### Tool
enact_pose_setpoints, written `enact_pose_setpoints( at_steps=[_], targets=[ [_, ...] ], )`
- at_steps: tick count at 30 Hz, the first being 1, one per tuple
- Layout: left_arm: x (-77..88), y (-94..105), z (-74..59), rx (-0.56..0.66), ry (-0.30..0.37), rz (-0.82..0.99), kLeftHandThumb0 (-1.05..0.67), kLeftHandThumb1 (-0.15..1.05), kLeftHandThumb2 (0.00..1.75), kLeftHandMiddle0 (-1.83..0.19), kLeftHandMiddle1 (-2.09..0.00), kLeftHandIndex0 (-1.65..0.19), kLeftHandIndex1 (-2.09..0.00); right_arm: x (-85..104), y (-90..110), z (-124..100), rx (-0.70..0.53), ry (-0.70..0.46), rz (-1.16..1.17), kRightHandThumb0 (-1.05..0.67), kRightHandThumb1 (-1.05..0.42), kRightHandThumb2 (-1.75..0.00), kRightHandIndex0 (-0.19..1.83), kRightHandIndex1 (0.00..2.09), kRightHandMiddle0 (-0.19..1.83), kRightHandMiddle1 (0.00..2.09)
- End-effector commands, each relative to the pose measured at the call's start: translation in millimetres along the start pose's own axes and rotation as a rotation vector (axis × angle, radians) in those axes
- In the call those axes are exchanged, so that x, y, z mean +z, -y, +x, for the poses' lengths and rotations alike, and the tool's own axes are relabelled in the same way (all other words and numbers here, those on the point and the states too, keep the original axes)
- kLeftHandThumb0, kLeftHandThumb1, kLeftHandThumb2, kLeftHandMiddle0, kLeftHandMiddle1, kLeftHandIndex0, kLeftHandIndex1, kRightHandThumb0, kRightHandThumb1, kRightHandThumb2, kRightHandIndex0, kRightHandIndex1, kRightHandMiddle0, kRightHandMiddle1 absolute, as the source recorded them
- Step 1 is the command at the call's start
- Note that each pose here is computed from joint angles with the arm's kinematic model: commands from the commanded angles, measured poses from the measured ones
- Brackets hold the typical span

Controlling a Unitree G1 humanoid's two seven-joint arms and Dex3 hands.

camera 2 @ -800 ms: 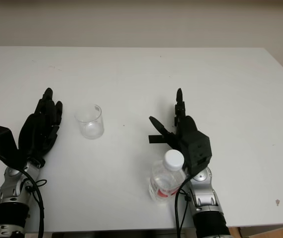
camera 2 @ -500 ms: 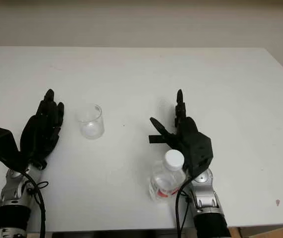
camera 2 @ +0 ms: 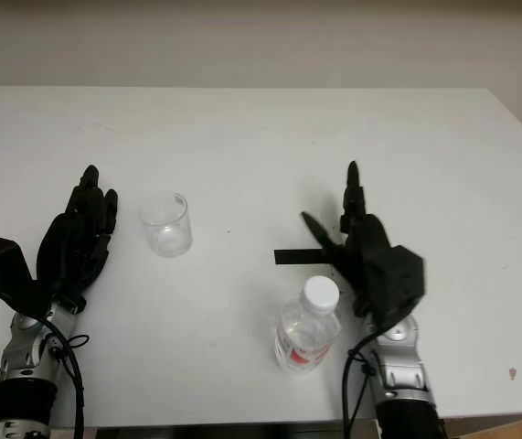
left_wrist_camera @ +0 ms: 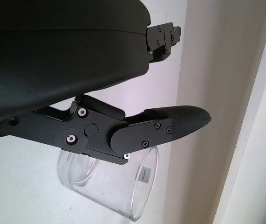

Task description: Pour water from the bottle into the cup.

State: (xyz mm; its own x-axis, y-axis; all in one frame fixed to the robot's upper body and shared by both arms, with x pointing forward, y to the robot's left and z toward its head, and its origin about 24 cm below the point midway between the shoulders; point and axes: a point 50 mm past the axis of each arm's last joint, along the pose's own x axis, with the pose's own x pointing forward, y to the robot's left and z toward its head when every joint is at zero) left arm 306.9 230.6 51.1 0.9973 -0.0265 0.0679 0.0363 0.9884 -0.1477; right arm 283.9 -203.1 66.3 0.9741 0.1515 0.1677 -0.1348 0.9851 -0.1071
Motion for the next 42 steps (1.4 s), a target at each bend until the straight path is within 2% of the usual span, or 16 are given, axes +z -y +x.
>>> enact_pose_setpoints(
  at_steps=[1,11,19,27,35,42],
  targets=[
    [-5.8,0.4,-2.4,0.005,-0.018,-0.005,-0.7,1.05,0.61,0.13,-0.06,0.16,-0.05,7.9,11,-8,0.018,0.039,-0.02,-1.0,-1.05,-0.14,-0.19,0.0,-0.19,0.0],
    [-4.3,1.3,-1.0,0.009,-0.012,-0.002,-0.74,1.05,0.68,0.13,-0.05,0.16,-0.05,15.6,33,-63,0.11,-0.025,-0.039,-1.05,-1.03,-0.07,-0.19,0.0,-0.19,0.0],
    [-4.7,2.9,-0.6,0.005,-0.013,0.002,-0.74,1.05,0.69,0.14,-0.05,0.16,-0.05,22.9,37,-89,0.195,-0.118,0.006,-1.05,-0.94,-0.03,-0.19,0.0,-0.18,0.02],
    [-4.4,2.1,-0.5,0.009,-0.014,-0.002,-0.74,1.05,0.69,0.13,-0.06,0.16,-0.05,33.8,43,-102,0.321,-0.174,-0.059,-1.04,-0.92,-0.05,-0.19,0.0,-0.19,0.02],
    [-3.1,2.1,0.5,0.009,-0.011,0.003,-0.75,1.05,0.68,0.13,-0.05,0.16,-0.05,34.4,30,-102,0.401,-0.152,-0.139,-1.05,-0.97,-0.06,-0.19,0.0,-0.19,0.0],
    [-1.5,-1.0,-0.4,0.014,-0.002,-0.015,-0.74,1.05,0.66,0.12,-0.06,0.15,-0.06,32.7,13,-100,0.405,-0.148,-0.187,-1.05,-0.98,-0.06,-0.19,0.0,-0.19,0.0]
  ],
)
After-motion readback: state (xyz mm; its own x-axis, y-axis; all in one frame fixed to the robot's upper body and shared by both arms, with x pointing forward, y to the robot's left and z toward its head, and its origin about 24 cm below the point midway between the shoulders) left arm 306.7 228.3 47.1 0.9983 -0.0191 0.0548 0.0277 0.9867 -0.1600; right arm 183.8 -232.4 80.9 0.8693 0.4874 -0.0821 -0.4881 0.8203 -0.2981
